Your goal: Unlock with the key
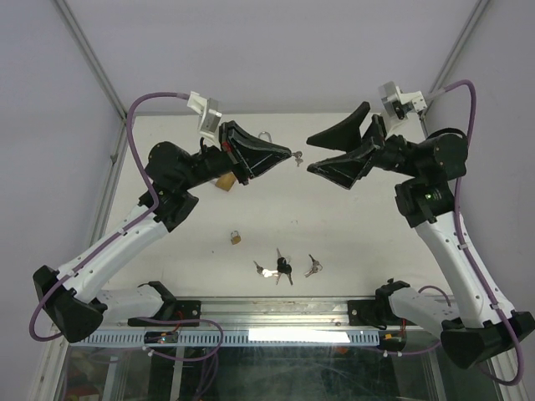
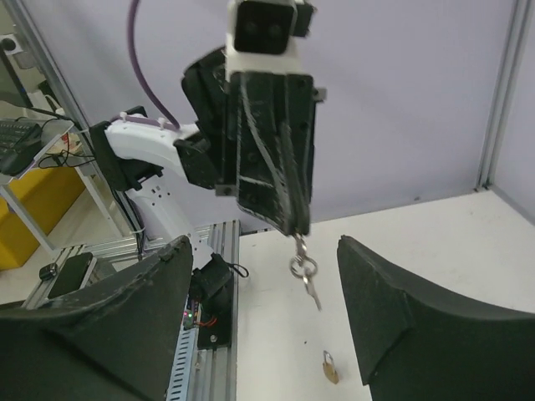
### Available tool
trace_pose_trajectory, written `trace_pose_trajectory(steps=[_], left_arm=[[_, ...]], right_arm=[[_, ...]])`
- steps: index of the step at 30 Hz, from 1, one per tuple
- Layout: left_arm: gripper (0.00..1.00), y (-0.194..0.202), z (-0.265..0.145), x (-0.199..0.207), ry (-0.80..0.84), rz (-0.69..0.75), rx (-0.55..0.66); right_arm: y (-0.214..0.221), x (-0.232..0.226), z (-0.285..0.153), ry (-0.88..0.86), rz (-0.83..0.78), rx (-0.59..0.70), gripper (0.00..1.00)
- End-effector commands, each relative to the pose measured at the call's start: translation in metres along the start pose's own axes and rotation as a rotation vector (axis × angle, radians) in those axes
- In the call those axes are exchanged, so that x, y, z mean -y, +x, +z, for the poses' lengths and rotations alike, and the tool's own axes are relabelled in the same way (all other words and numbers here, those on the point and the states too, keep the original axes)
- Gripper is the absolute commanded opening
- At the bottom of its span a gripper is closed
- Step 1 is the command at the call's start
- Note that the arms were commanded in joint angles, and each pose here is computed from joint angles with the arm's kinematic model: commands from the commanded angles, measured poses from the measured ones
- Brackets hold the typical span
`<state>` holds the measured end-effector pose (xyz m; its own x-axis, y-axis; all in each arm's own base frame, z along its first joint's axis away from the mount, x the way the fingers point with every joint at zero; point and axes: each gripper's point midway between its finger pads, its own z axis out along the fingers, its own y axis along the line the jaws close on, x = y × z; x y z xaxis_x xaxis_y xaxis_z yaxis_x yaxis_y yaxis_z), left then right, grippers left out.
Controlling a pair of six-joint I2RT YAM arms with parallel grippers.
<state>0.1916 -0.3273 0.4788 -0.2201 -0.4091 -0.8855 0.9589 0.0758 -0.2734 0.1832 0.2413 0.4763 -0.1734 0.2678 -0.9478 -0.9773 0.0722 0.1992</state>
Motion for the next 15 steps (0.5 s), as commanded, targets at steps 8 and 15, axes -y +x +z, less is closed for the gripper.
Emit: trace_pose_trajectory(steps=[8,15], left_arm=[[0.0,-0.029,-0.004,0.018,0.033,0.039,0.11],[0.0,-0.03,-0.005,0.021,0.046,0.049,0.113]], right_arm=[[-0.015,-0.013,0.025,-0.052,-0.001,-0.033,0.53],[-0.005,-0.008,0.027,-0.048,0.028,-0.067,0.41]])
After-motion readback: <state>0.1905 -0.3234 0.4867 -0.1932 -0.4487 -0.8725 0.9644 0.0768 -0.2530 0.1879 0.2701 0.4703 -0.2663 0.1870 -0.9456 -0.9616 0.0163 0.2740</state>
